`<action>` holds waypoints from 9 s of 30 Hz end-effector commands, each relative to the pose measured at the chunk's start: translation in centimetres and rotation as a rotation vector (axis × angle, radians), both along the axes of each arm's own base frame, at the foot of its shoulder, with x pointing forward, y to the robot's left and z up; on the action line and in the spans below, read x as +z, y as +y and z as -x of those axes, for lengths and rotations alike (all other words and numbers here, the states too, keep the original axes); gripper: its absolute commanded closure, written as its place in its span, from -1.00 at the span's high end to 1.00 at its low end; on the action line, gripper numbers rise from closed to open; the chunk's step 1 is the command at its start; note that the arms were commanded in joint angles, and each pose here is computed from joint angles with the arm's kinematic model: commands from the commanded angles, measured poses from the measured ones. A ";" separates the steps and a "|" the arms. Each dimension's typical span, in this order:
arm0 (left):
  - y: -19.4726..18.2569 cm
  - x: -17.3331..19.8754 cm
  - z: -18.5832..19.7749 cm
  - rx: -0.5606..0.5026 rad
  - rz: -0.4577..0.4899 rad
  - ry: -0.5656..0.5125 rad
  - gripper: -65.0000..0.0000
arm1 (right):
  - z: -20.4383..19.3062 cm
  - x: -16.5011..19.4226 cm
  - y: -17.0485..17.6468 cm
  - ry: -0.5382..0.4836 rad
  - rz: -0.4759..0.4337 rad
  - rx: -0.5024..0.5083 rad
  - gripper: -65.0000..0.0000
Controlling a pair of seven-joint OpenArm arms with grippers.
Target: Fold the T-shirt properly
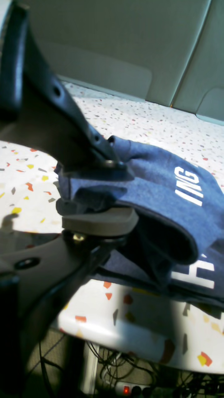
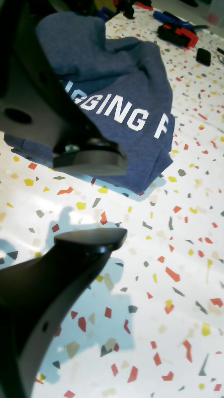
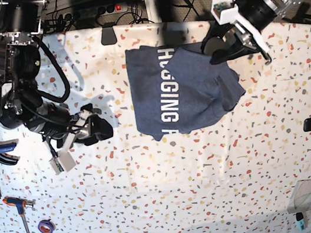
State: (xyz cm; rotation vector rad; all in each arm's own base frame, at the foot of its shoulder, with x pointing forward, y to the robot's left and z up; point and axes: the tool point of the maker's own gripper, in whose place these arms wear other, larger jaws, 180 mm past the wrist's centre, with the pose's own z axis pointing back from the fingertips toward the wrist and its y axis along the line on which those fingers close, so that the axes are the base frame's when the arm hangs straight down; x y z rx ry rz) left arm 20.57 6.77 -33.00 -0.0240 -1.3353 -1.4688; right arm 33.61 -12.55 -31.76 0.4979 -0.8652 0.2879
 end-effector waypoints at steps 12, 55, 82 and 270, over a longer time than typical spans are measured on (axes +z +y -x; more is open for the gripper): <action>5.0 -2.0 -2.5 0.303 -0.114 0.113 -1.00 | -0.8 1.7 0.1 -0.066 -0.018 0.008 -0.15; 14.1 -1.8 -4.6 1.098 0.569 0.542 -1.00 | -1.4 1.3 7.6 -0.194 0.093 0.185 -1.00; 8.9 -6.5 -1.7 1.054 0.846 0.930 -1.00 | -5.2 -4.7 14.7 -0.040 0.180 0.278 -1.00; 6.5 -29.6 23.6 1.508 0.582 1.554 -1.00 | 36.4 -29.7 -9.6 0.949 0.238 -0.301 -1.00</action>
